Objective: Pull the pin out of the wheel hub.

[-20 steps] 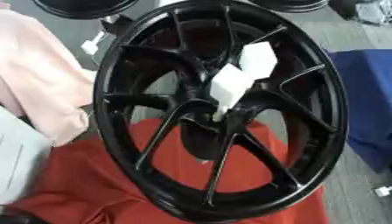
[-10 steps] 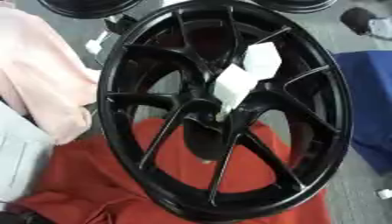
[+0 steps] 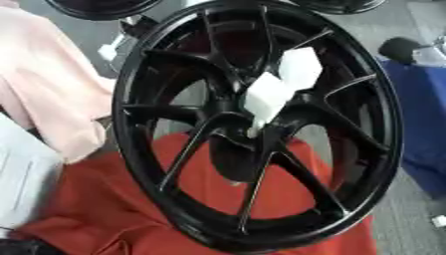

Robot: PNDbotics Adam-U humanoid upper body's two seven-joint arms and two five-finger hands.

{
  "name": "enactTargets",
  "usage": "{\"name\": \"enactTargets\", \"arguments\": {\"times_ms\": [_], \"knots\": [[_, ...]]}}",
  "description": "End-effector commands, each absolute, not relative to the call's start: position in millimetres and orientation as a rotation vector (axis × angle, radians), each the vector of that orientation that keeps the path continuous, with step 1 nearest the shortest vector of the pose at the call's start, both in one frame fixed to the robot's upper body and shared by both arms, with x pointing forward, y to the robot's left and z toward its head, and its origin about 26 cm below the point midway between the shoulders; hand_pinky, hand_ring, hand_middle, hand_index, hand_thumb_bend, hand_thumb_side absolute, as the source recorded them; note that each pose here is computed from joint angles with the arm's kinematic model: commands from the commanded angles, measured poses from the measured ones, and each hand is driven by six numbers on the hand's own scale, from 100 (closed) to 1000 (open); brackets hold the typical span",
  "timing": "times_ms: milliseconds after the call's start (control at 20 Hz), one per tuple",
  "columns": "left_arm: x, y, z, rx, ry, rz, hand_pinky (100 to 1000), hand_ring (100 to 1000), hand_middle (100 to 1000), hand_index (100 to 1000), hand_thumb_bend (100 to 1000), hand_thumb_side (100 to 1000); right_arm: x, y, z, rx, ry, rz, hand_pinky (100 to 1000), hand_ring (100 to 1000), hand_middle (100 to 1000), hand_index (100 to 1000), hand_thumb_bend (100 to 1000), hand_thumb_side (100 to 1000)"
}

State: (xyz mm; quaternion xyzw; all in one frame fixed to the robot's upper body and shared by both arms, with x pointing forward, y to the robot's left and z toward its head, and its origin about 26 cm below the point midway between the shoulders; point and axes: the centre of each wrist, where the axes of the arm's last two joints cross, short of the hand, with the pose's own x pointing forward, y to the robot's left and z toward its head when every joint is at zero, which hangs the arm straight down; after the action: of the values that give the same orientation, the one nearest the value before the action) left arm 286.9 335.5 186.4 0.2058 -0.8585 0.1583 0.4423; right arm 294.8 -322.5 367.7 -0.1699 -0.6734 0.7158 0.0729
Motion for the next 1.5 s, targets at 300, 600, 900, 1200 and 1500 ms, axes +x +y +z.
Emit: {"name": "enactTargets", "arguments": {"times_ms": [300,600,900,1200,1500], "knots": [[276,358,184,0.646,-2.101,0.411,638,614,579,789,284,614,330,-276,368,-0.538,-1.972,2.478,847,836,788,804,279,341],[273,365,182,0.694,-2.086,0.416,638,614,579,789,282,612,339,-264,364,-0.547,-1.994,2.488,846,837,790,806,291,334],[272,367,181,0.705,-2.079,0.419,639,614,579,789,279,615,344,-261,357,-0.519,-1.978,2.487,848,837,792,811,248,356],[274,365,180,0.687,-2.074,0.424,639,613,578,788,277,619,350,-261,349,-0.501,-1.928,2.492,849,838,794,818,240,385],[275,364,180,0.678,-2.075,0.42,640,613,578,788,276,621,359,-260,336,-0.484,-1.847,2.543,853,848,805,846,248,485]]}}
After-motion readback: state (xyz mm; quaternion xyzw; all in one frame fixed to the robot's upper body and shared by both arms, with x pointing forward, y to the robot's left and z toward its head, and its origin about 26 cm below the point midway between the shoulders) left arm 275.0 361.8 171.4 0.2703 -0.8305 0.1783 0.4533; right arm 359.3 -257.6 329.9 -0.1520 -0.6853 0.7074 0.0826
